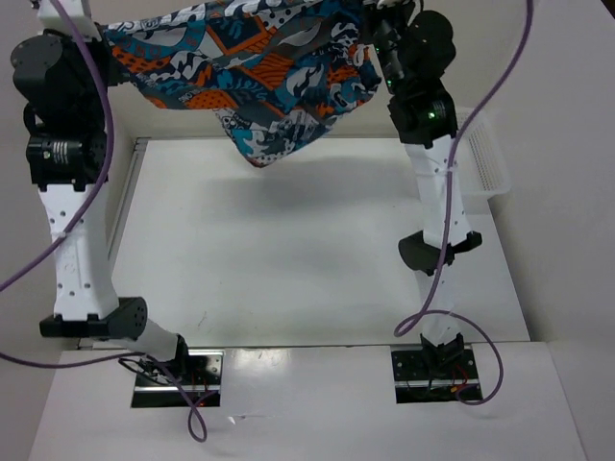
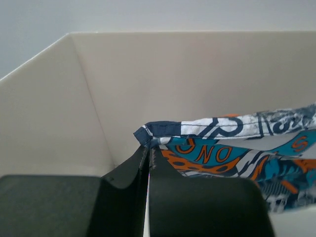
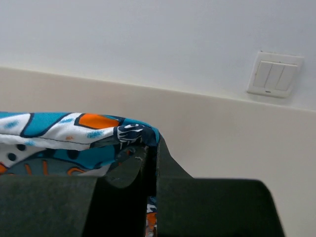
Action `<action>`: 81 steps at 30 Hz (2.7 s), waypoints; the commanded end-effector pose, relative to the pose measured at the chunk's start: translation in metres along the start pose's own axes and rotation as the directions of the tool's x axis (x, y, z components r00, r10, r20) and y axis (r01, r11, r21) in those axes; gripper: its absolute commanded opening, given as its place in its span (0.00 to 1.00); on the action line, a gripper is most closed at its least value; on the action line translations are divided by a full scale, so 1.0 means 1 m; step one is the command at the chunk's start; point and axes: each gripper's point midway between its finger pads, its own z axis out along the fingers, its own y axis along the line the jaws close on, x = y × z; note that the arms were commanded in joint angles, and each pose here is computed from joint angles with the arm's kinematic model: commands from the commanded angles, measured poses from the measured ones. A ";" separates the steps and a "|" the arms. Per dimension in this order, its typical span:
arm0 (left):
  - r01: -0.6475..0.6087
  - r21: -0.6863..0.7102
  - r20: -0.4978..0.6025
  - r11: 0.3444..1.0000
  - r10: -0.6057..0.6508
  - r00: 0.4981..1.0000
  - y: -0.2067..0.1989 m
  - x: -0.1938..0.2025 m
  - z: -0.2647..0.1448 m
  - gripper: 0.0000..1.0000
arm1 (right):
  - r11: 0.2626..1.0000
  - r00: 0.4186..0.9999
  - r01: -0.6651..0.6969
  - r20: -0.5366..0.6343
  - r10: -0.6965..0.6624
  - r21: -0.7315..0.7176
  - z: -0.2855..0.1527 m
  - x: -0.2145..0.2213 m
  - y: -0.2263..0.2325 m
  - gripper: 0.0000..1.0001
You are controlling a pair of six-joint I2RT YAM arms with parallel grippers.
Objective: Fold and stack the shorts
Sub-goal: Flatten the shorts out
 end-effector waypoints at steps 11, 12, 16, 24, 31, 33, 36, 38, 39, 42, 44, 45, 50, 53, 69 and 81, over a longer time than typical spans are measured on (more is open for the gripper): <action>-0.045 -0.086 -0.169 0.995 0.030 0.985 0.031 0.063 -0.057 0.00 | 0.918 0.868 -0.194 -0.497 -0.004 -0.346 -0.104 0.085 0.153 0.00; -0.047 -0.095 -0.171 0.994 0.030 0.985 0.034 0.064 -0.060 0.00 | 0.912 0.864 -0.198 -0.504 -0.011 -0.359 -0.109 0.086 0.159 0.00; -0.045 -0.129 -0.140 0.991 0.027 0.990 0.045 0.053 -0.083 0.00 | 0.913 0.860 -0.192 -0.510 -0.020 -0.360 -0.137 0.062 0.170 0.00; -0.042 -0.156 -0.110 0.987 0.025 0.994 0.054 0.046 -0.118 0.00 | 0.866 0.714 -0.103 -0.642 -0.278 -0.490 -0.225 0.099 0.162 0.00; -0.047 -0.143 -0.137 0.989 0.028 0.990 0.052 0.066 -0.123 0.00 | 0.693 0.884 -0.016 -0.334 -0.326 -0.720 -0.314 0.083 0.133 0.00; -0.049 -0.153 -0.137 0.987 0.027 0.990 0.054 0.066 -0.123 0.00 | 0.697 0.931 -0.007 -0.260 -0.257 -0.717 -0.297 0.069 0.146 0.00; -0.050 -0.153 -0.142 0.987 0.028 0.990 0.054 0.068 -0.115 0.00 | 0.771 0.968 -0.016 -0.202 -0.147 -0.637 -0.264 0.059 0.155 0.00; -0.051 -0.161 -0.143 0.986 0.028 0.989 0.056 0.066 -0.109 0.00 | 0.848 0.988 -0.044 -0.151 -0.043 -0.529 -0.238 0.046 0.148 0.00; -0.054 -0.160 -0.153 0.986 0.029 0.988 0.056 0.069 -0.106 0.00 | 0.882 0.990 -0.060 -0.137 -0.005 -0.467 -0.226 0.041 0.133 0.00; -0.052 -0.161 -0.147 0.986 0.028 0.989 0.055 0.071 -0.090 0.00 | 0.917 0.985 -0.131 -0.151 0.079 -0.375 -0.212 0.050 0.113 0.00; -0.056 -0.159 -0.162 0.986 0.029 0.986 0.053 0.083 -0.075 0.00 | 0.937 0.983 -0.113 -0.172 0.057 -0.330 -0.205 0.073 0.099 0.00; -0.059 -0.141 -0.191 0.988 0.032 0.981 0.050 0.096 -0.069 0.00 | 0.944 0.980 -0.115 -0.189 0.058 -0.308 -0.203 0.090 0.097 0.00; -0.068 -0.114 -0.256 0.991 0.037 0.966 0.042 0.129 -0.031 0.00 | 0.980 0.958 -0.148 -0.265 0.109 -0.131 -0.171 0.142 0.053 0.00; -0.062 -0.108 -0.234 0.992 0.035 0.972 0.040 0.118 -0.011 0.00 | 0.986 0.979 -0.120 -0.175 0.100 -0.112 -0.160 0.127 0.044 0.00; -0.035 0.021 -0.285 0.999 0.040 0.958 0.013 0.150 0.045 0.00 | 0.990 0.988 0.139 -0.063 -0.140 -0.027 -0.127 0.177 -0.014 0.00; -0.020 -0.042 0.013 0.999 0.020 1.000 0.029 0.001 0.027 0.00 | 0.953 0.943 0.252 0.265 -0.203 -0.165 -0.112 0.048 0.044 0.00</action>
